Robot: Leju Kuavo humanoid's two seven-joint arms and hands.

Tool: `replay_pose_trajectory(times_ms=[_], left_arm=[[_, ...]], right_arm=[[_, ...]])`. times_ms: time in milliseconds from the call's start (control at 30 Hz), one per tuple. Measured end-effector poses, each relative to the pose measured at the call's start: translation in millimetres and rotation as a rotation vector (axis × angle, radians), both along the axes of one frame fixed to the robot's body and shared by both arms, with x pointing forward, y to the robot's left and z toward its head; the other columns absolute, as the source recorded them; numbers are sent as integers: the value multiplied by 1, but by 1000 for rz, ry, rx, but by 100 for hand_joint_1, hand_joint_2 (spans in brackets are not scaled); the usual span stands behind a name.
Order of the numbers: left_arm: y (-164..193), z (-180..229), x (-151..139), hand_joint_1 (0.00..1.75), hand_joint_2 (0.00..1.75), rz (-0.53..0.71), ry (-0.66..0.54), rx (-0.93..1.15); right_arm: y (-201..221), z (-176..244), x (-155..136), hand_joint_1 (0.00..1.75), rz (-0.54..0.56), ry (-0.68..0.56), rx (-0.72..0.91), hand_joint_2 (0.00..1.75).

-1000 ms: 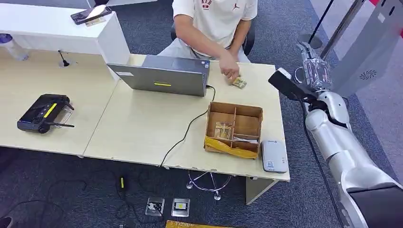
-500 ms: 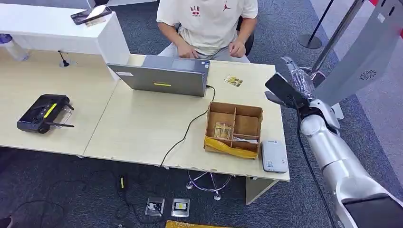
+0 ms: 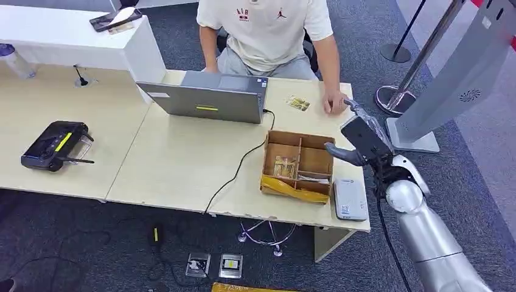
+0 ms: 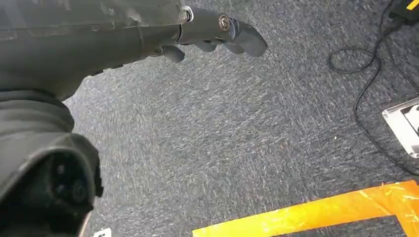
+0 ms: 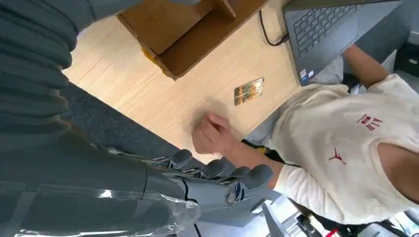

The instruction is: Pass the card to the sensor for recognition and then transmit it.

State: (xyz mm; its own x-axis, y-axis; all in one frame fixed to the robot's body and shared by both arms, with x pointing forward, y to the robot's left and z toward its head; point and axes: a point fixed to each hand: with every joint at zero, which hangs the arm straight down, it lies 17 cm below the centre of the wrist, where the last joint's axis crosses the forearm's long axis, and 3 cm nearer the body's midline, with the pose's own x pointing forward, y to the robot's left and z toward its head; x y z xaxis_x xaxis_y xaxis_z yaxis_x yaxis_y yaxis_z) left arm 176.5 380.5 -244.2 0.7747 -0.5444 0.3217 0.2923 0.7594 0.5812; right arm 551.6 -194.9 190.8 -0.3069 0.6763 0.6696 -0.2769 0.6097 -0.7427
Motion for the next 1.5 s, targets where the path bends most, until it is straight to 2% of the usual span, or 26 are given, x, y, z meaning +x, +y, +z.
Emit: replay_pose_trajectory(times_ms=[167, 300, 567, 833, 1033, 1300, 1500], left_arm=[[0, 0, -1, 0, 0, 1, 3, -1], [1, -1, -1, 0, 0, 6, 6, 0], [1, -1, -2, 0, 0, 10, 9, 2], [2, -2, -4, 0, 0, 27, 18, 1], [3, -2, -4, 0, 0, 44, 23, 1], [4, -2, -5, 0, 0, 55, 26, 1], [4, -2, -6, 0, 0, 69, 28, 0]], right_arm=[[8, -2, -22, 0, 52, -3, -13, 175], [8, -3, -28, 0, 63, -15, -66, 175], [10, -6, -38, 0, 87, -74, -270, 175], [19, -28, -57, 0, 108, -67, -404, 175], [28, -44, -73, 0, 126, -34, -438, 175], [35, -64, -89, 0, 119, 9, -474, 175], [31, -59, -85, 0, 73, -54, -545, 175]])
